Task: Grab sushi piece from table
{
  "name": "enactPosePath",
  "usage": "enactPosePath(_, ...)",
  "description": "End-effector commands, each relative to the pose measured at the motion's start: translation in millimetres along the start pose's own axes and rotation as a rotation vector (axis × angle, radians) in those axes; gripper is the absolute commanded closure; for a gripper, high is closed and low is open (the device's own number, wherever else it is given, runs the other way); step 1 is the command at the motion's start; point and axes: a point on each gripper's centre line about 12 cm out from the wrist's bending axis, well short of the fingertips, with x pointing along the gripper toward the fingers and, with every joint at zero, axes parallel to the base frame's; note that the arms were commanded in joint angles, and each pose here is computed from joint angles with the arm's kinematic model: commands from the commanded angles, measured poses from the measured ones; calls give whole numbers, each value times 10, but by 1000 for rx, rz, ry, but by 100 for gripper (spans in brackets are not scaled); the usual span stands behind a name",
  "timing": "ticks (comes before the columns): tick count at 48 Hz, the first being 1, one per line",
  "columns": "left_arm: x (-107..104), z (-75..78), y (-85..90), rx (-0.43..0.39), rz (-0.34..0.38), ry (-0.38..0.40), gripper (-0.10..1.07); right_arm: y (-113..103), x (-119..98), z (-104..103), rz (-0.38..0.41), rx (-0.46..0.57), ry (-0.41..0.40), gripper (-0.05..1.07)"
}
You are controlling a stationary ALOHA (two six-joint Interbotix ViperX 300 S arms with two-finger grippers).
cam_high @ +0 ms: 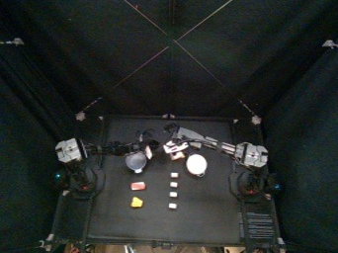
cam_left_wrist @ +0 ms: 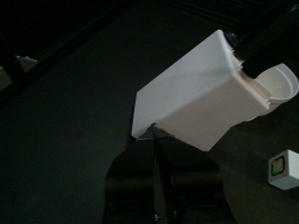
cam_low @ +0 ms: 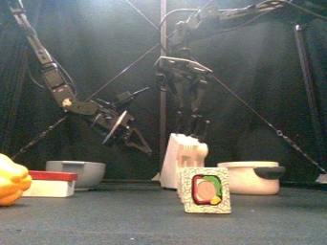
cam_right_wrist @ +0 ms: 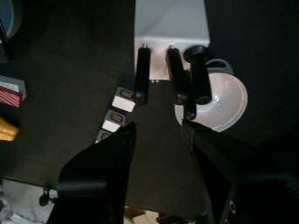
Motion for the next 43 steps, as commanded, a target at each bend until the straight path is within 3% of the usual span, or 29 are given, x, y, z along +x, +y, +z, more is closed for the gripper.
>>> enactPosePath(1,-59,144,-19,9,-8,-46,63,-65,-342,-82,60,-8,-73,21)
enactPosePath(14,-257,169,-79,50,-35,-57,63,-172,-478,-340,127,-37,-166,21)
enactPosePath(24,-500,219,-227,131,-98,-82,62,-344,-437,-581,252,-29,-238,21)
enactPosePath(30,-645,272,-404,179,-156,-110,61,-406,-410,-723,382,-47,-317,21)
enactPosePath(43,-775,316,-621,199,-218,-141,55,-606,-402,-1014,664,-96,-536,21)
